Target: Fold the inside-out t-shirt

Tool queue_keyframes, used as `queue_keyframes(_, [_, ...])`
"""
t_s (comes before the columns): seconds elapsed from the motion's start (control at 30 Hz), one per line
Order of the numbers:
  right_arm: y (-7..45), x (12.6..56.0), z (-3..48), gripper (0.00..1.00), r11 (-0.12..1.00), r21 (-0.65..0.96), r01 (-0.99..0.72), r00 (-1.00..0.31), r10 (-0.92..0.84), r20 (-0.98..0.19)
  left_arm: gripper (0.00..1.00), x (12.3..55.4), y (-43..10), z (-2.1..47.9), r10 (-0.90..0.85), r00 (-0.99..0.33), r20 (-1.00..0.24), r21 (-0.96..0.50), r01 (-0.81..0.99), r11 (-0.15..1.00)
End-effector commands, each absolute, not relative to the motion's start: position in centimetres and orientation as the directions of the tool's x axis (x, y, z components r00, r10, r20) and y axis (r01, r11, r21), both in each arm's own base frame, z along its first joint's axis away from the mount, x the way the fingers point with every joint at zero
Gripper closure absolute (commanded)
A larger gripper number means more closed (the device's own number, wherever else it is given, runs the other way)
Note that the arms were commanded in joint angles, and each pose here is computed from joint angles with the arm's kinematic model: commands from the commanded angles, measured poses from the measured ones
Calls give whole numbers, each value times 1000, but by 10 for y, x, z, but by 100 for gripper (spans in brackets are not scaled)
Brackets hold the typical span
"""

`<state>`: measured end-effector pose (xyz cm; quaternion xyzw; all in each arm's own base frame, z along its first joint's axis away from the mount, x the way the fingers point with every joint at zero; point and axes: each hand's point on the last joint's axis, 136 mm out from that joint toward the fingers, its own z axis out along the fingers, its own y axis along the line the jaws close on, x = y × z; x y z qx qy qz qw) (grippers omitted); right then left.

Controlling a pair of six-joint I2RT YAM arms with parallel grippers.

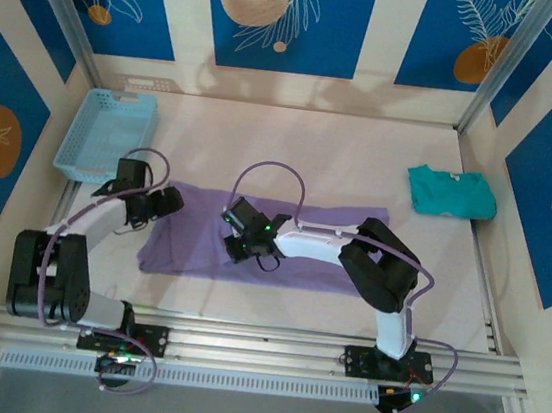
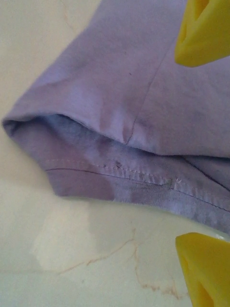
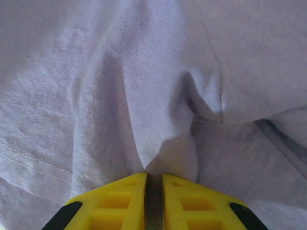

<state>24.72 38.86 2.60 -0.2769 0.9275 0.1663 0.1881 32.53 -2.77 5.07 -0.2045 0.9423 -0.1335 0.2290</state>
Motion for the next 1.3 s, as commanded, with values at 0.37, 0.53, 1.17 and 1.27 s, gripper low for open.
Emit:
queue_keyframes(0.37, [386,232,17,84,810,272,-519,-828,-398,-395,14,315,-82,21,-253,-930,-267,-365,-145,920])
queue_keyframes(0.53, [385,237,23,84,808,271,-523,-821,-392,-414,31,309,-107,25,-205,-943,-264,-395,-88,914])
queue_keyframes(1.17, [376,235,85,55,770,308,-558,-776,-354,-522,100,316,-67,37,-212,-905,-370,-205,-143,968])
queue_keyframes(1.27, [354,233,101,53,779,293,-554,-764,-337,-550,100,316,-49,50,-216,-894,-393,-137,-176,975])
